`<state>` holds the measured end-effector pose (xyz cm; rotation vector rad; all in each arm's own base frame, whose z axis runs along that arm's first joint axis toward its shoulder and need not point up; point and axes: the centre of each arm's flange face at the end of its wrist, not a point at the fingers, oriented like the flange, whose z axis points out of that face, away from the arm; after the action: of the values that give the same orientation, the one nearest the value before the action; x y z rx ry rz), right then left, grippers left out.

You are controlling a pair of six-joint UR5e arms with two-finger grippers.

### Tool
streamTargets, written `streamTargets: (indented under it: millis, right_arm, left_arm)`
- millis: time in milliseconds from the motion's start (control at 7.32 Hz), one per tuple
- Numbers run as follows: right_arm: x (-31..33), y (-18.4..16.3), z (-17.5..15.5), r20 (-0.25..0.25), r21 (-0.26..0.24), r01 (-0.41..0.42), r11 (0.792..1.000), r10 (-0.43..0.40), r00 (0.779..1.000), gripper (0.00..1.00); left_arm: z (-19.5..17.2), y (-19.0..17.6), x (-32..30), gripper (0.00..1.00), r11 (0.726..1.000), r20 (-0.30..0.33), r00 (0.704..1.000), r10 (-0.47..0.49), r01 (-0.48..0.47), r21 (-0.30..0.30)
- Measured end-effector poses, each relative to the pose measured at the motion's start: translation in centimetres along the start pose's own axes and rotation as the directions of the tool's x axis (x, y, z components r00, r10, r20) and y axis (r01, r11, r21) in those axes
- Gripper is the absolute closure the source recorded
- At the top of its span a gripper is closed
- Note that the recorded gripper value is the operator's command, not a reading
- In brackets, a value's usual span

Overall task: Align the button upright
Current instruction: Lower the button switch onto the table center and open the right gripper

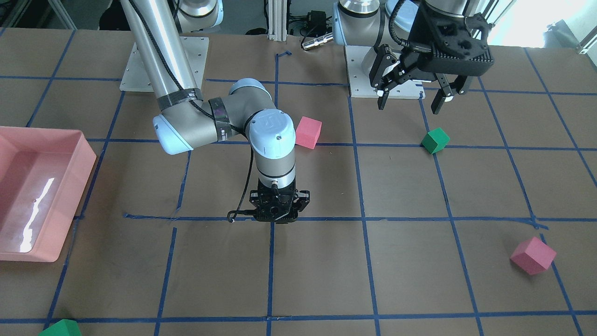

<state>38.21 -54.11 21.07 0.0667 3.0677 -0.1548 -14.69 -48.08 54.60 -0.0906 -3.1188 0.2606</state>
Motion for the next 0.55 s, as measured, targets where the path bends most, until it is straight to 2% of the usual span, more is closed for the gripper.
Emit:
streamTargets:
  millis: [273,546]
  right_arm:
    - [0.1,0.3,0.6,0.002,-0.015,0.001,1.0,-0.001,1.0,0.62]
    - [0.6,1.4,1.7,-0.01,-0.042,0.002,0.999,-0.002,1.0,0.52]
  left_arm:
    - [0.2,0.0,0.0,0.0,1.0,-0.001,1.0,0.002,-0.002,-0.001]
    - [0.4,-0.1,0.0,0.0,1.0,-0.001,1.0,0.003,-0.003,-0.006]
